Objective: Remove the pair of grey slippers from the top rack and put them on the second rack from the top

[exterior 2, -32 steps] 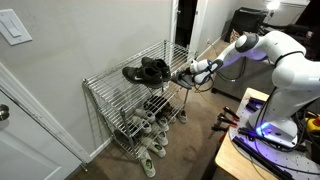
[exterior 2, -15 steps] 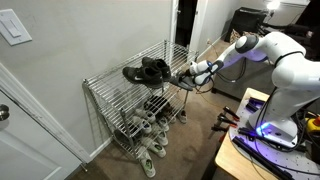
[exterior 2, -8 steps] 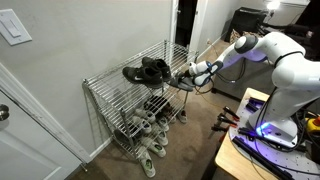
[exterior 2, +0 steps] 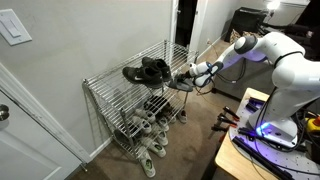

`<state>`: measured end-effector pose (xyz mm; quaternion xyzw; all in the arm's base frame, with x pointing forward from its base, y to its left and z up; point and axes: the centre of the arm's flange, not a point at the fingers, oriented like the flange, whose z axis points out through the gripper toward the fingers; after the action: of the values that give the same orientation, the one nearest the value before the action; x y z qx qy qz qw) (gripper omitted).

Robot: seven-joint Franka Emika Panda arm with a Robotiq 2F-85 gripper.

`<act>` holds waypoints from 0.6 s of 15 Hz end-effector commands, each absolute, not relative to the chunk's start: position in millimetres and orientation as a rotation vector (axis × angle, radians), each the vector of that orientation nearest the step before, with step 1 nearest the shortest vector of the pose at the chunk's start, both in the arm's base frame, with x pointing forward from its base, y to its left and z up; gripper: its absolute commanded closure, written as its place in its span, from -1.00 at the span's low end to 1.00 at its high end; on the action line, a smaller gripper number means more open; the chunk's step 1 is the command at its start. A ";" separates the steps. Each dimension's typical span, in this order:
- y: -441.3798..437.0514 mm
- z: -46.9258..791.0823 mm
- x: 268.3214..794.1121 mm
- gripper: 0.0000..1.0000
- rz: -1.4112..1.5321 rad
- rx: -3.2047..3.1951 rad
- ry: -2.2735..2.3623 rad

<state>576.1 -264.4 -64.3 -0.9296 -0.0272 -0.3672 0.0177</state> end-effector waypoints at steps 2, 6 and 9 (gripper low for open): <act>-220.8 -72.7 512.5 -1.00 -1.131 -2.943 -0.110; -231.5 -72.5 501.1 -1.00 -1.111 -2.965 -0.118; -233.3 -71.8 499.2 -1.00 -1.078 -2.963 -0.143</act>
<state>556.1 -281.4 -80.7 -0.9381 -0.0360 -0.3445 -0.0013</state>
